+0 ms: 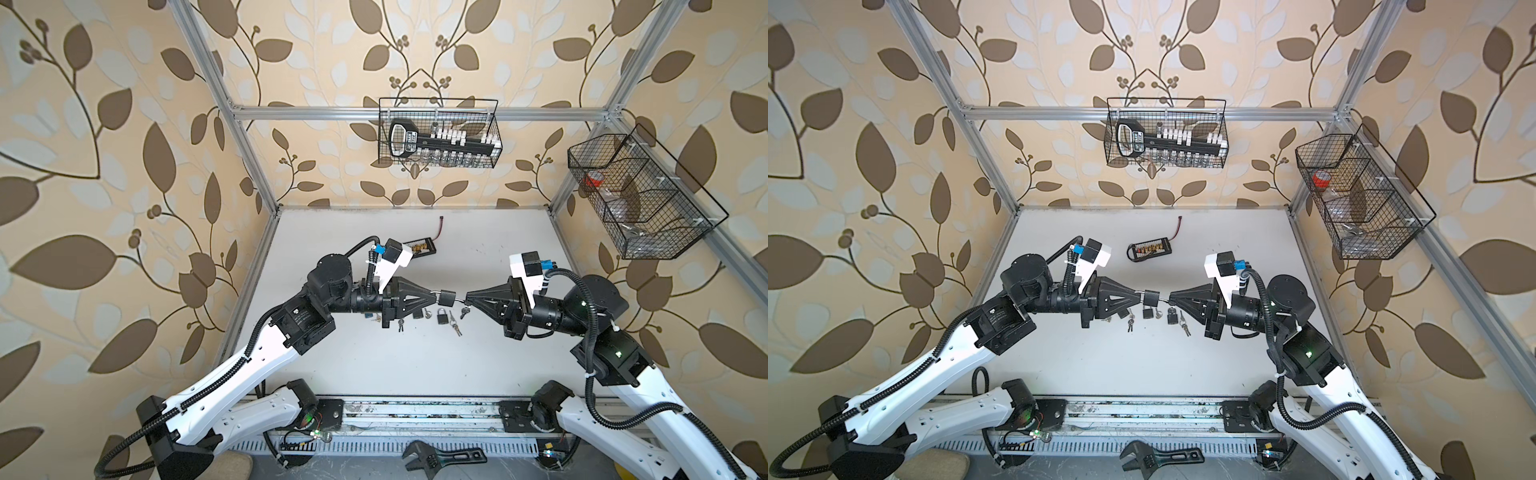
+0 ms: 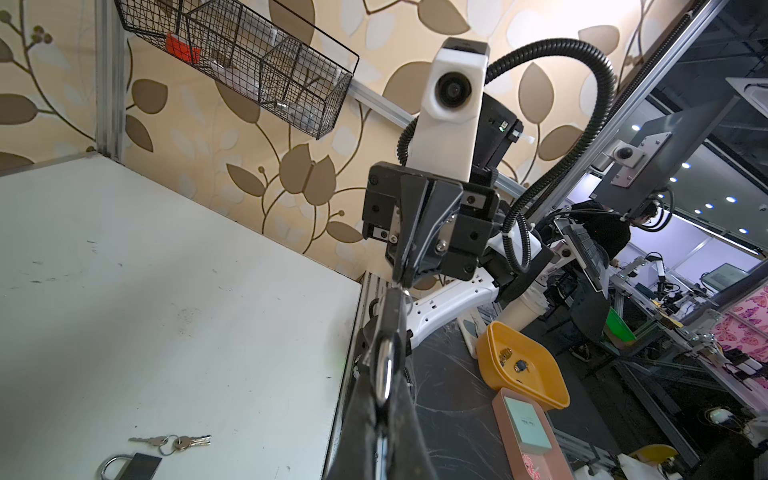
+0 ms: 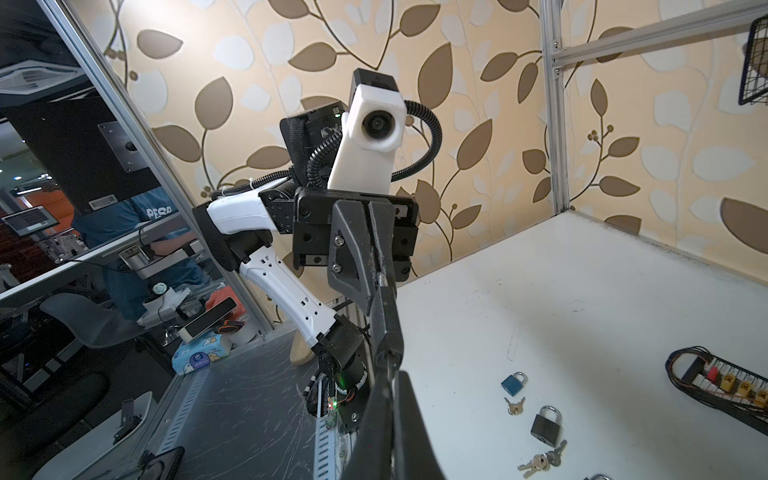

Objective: Lock with the key

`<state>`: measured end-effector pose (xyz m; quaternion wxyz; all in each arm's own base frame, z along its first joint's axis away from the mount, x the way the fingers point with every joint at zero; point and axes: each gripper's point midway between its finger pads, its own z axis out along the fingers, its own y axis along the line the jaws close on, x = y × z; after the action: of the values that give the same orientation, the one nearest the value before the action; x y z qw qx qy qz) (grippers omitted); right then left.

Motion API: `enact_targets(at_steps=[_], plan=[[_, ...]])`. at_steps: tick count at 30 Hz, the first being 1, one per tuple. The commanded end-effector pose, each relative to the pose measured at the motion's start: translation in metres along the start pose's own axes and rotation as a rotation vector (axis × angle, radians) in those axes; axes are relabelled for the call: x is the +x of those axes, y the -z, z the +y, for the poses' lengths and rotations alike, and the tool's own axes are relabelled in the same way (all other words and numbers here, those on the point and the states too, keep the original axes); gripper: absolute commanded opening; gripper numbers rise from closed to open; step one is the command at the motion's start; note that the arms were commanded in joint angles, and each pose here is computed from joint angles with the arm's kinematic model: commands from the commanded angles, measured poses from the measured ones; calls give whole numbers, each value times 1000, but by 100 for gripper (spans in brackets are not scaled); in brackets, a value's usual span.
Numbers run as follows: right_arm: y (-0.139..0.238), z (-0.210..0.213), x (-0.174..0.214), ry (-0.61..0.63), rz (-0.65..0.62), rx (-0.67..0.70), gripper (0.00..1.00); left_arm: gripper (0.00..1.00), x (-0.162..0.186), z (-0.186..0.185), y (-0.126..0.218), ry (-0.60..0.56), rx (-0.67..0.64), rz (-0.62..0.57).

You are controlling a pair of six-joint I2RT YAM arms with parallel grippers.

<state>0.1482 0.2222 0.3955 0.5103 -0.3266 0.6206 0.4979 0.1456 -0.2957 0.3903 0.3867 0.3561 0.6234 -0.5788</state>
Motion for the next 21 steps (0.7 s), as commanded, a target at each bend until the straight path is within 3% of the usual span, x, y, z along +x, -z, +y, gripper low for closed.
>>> enact_targets(at_steps=[1, 8, 14, 21], plan=[[8, 3, -12, 48, -28, 27, 0, 0, -21, -10, 11, -78, -13, -59], [18, -6, -14, 82, -38, 127, 0, 0, -15, -4, 16, -75, -75, -19], [38, -44, -2, 90, -45, 381, 0, 0, -9, 15, 15, -58, -169, 23], [61, -104, 54, -72, 16, 682, 0, 0, 11, 50, -12, 14, -204, 163]])
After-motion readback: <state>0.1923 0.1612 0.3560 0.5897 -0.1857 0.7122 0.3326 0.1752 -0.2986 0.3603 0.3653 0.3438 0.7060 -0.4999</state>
